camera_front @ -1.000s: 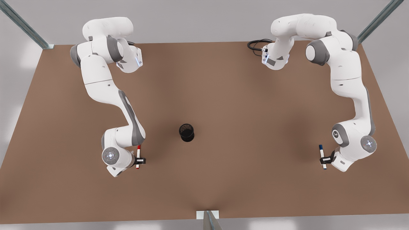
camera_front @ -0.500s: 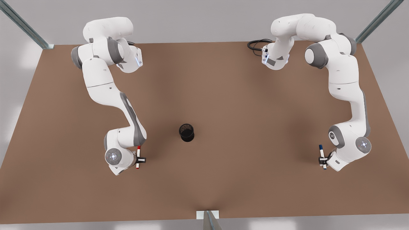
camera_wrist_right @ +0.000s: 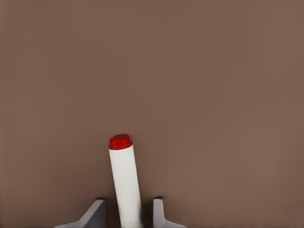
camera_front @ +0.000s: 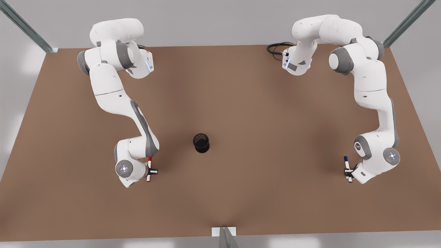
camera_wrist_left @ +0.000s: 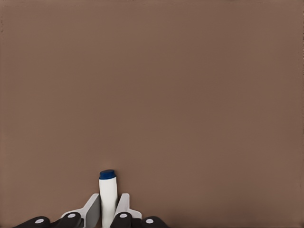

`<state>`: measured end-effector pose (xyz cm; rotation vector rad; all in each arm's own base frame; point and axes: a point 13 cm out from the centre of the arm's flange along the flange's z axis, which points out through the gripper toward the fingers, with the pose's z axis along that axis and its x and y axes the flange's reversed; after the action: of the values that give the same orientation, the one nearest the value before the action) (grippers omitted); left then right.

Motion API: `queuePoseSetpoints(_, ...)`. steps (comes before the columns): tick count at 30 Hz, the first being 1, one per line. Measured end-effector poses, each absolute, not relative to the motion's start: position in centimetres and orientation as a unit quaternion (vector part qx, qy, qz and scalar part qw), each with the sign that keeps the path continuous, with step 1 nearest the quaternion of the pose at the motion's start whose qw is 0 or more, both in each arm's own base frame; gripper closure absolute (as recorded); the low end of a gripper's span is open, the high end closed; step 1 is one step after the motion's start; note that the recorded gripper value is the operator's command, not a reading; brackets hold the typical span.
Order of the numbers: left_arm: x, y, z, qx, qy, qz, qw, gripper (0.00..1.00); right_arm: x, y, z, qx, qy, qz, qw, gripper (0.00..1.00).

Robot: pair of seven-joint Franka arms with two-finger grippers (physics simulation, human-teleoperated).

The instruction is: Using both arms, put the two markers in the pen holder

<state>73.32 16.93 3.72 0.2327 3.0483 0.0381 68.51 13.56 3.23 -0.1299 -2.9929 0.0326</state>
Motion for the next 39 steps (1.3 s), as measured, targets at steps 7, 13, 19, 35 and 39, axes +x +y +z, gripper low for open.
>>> queuePoseSetpoints(7,73.4,17.0,3.8,0.082,0.996,0.015,0.043,0.74,68.8,13.5,3.6,-0.047,-0.996,0.010,0.069,0.50)
queuePoseSetpoints(13,73.5,17.1,4.0,0.083,0.995,0.017,0.044,0.79,69.2,13.4,3.7,-0.048,-0.997,0.009,0.063,0.55)
queuePoseSetpoints(19,76.2,14.5,13.1,0.098,0.991,0.024,0.086,0.79,69.3,13.6,3.7,-0.046,-0.997,0.007,0.060,0.70)
queuePoseSetpoints(35,64.4,-39.0,35.8,0.326,0.896,-0.290,0.076,0.79,71.1,15.8,7.6,-0.033,-0.999,-0.005,0.030,0.73)
queuePoseSetpoints(39,61.4,-50.9,36.1,0.367,0.856,-0.335,0.140,0.79,72.9,17.7,13.5,-0.024,-0.999,-0.023,-0.009,0.73)
